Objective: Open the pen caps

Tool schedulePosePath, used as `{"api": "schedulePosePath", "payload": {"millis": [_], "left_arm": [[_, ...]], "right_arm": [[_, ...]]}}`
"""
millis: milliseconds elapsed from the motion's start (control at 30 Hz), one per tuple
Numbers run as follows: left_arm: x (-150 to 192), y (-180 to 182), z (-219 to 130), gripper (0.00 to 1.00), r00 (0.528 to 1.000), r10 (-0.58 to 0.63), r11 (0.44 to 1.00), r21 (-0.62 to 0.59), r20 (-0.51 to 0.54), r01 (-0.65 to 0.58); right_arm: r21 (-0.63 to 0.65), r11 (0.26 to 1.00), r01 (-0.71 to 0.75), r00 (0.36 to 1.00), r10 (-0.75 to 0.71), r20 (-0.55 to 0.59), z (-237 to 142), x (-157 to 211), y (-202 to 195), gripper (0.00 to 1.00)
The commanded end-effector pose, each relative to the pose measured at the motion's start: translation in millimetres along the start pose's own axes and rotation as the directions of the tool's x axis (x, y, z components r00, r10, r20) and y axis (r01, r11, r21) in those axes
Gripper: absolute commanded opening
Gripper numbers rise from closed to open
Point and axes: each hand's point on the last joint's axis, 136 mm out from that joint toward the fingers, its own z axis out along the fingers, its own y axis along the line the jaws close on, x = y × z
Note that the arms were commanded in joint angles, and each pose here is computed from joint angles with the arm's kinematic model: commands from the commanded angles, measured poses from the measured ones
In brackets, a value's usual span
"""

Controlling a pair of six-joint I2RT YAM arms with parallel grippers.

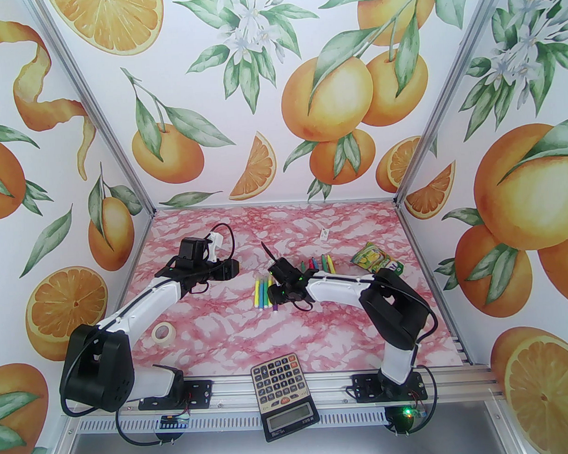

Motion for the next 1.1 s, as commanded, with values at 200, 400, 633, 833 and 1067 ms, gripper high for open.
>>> {"api": "schedulePosePath", "payload": {"millis": [200, 400, 633, 833, 1067], "left_arm": [[-5.0, -2.5, -4.7, 0.66, 0.999, -0.001, 1.000, 0.024, 0.035, 0.000], [-6.2, -2.6, -5.2, 0.66, 0.999, -0.008, 1.000, 0.023, 0.035, 0.008], [-11.6, -0.6, -2.5, 0.66, 0.999, -0.024, 1.000, 0.013, 0.037, 0.024], [-16.0, -3.6, 1.4, 0.66, 0.999, -0.026, 0.999, 0.033, 0.036, 0.025], [-17.9, -10.7, 6.4, 0.66, 1.000, -0.023, 0.997, 0.077, 0.021, 0.021]], "right_arm": [[0.063, 0.998, 0.015, 0.999, -0.014, -0.031, 8.8, 6.2, -8.9, 0.39], [0.145, 0.989, 0.039, 0.998, -0.032, -0.055, 11.4, 7.8, -21.5, 0.38], [0.213, 0.975, 0.063, 0.996, -0.046, -0.083, 11.0, 12.1, -30.6, 0.35], [0.235, 0.970, 0.066, 0.994, -0.043, -0.098, 8.4, 15.6, -33.5, 0.32], [0.219, 0.974, 0.059, 0.994, -0.036, -0.106, 6.7, 18.5, -30.8, 0.24]]}}
